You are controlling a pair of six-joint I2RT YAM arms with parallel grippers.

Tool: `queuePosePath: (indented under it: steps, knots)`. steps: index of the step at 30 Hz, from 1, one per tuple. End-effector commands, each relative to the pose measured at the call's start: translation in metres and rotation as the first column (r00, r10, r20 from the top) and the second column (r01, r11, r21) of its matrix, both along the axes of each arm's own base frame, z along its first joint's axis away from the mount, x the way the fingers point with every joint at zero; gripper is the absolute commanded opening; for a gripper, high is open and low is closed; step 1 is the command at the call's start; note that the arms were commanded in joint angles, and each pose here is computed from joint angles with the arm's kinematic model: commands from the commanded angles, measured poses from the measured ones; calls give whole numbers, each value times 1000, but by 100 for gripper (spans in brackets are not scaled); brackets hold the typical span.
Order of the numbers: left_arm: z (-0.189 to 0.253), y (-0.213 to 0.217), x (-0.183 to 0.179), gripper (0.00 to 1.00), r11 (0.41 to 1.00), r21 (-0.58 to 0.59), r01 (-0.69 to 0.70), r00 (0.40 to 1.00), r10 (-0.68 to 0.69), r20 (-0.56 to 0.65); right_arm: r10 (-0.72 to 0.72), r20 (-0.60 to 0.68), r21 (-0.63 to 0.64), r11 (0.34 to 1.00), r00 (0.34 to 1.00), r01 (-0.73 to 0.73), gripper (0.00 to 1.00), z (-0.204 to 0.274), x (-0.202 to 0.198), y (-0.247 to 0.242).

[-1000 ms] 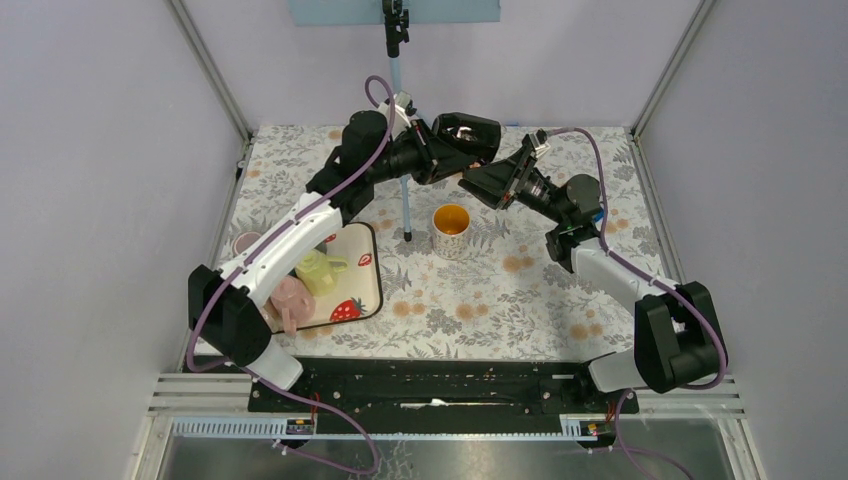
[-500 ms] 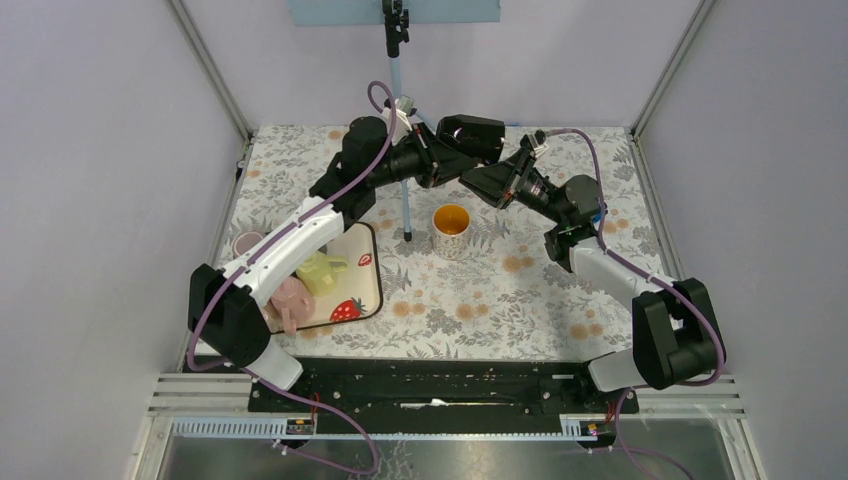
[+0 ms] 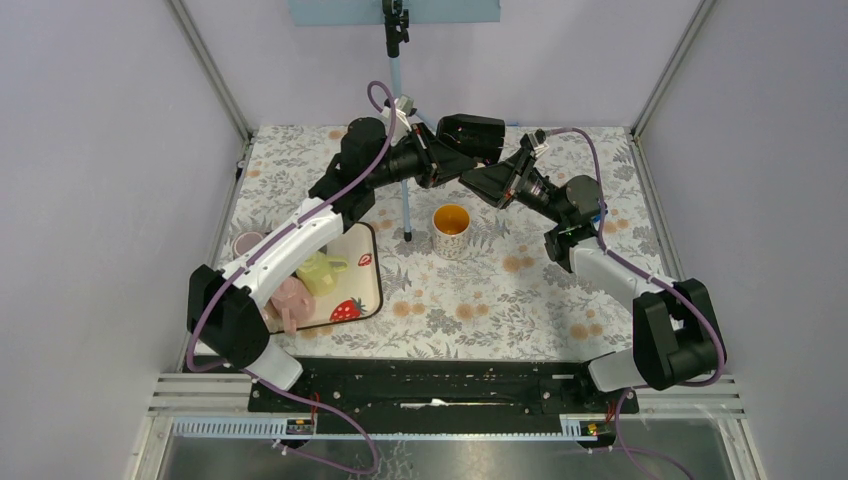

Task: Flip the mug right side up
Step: Turn over the cup on the tray.

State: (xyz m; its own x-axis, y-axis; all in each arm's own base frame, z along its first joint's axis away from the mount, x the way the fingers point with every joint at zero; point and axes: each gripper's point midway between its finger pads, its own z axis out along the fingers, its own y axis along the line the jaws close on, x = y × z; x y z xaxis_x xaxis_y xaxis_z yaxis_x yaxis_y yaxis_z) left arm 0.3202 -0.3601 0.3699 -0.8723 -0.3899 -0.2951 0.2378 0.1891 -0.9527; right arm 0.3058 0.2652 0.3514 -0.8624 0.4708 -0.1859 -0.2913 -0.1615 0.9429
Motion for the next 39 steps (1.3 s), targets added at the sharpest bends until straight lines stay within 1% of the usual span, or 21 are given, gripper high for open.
queuePosePath:
  steps: [1,2,3,5,6,7,9,12,16,18,19,24,25,27,34,39]
  knots:
    - [42,3,-18,4,997,-58,51,983,-40,177,-26,147,-6,1000,989,27,0,26,-9,-1]
    - [41,3,-18,12,997,-58,48,983,-37,180,-26,153,-7,1000,988,28,0,28,-10,-1]
    - [40,4,-17,18,997,-57,42,983,-31,183,-27,160,-10,1000,987,29,0,30,-10,-1]
    - [39,5,-16,22,998,-58,30,981,-18,191,-34,171,-13,999,985,37,0,33,-11,-2]
    - [38,5,-15,26,998,-59,25,980,-13,197,-34,173,-15,999,984,38,0,33,-11,-2]
    - [39,7,-14,32,998,-65,18,979,-5,203,-33,179,-16,999,983,37,0,34,-11,-2]
    - [36,9,-12,40,997,-72,6,980,9,200,-34,184,-15,999,982,38,0,35,-12,-2]
    - [35,14,-7,60,997,-76,-19,979,34,202,-33,192,-16,999,981,37,0,36,-13,-2]
    - [32,20,-2,78,996,-66,-61,974,74,213,-35,197,-29,999,980,42,0,34,-13,-2]
    - [30,23,1,81,996,-51,-76,972,85,219,-41,197,-40,998,980,49,0,32,-11,-1]
    - [29,23,2,85,996,-40,-82,971,89,220,-45,197,-46,997,979,55,0,31,-10,-1]
    - [15,31,10,88,988,53,-146,967,131,219,-74,215,-93,991,974,96,0,30,-5,-2]
    - [13,34,11,94,983,73,-169,964,149,222,-83,217,-110,988,973,109,0,30,-4,-2]
    - [14,40,10,99,976,97,-194,955,165,248,-108,219,-154,978,970,143,0,29,-2,-4]
    - [12,59,5,99,950,178,-255,936,197,293,-175,248,-279,929,953,243,0,23,4,-12]
    - [16,74,-2,99,928,218,-302,915,218,339,-226,254,-404,859,940,315,0,10,9,-22]
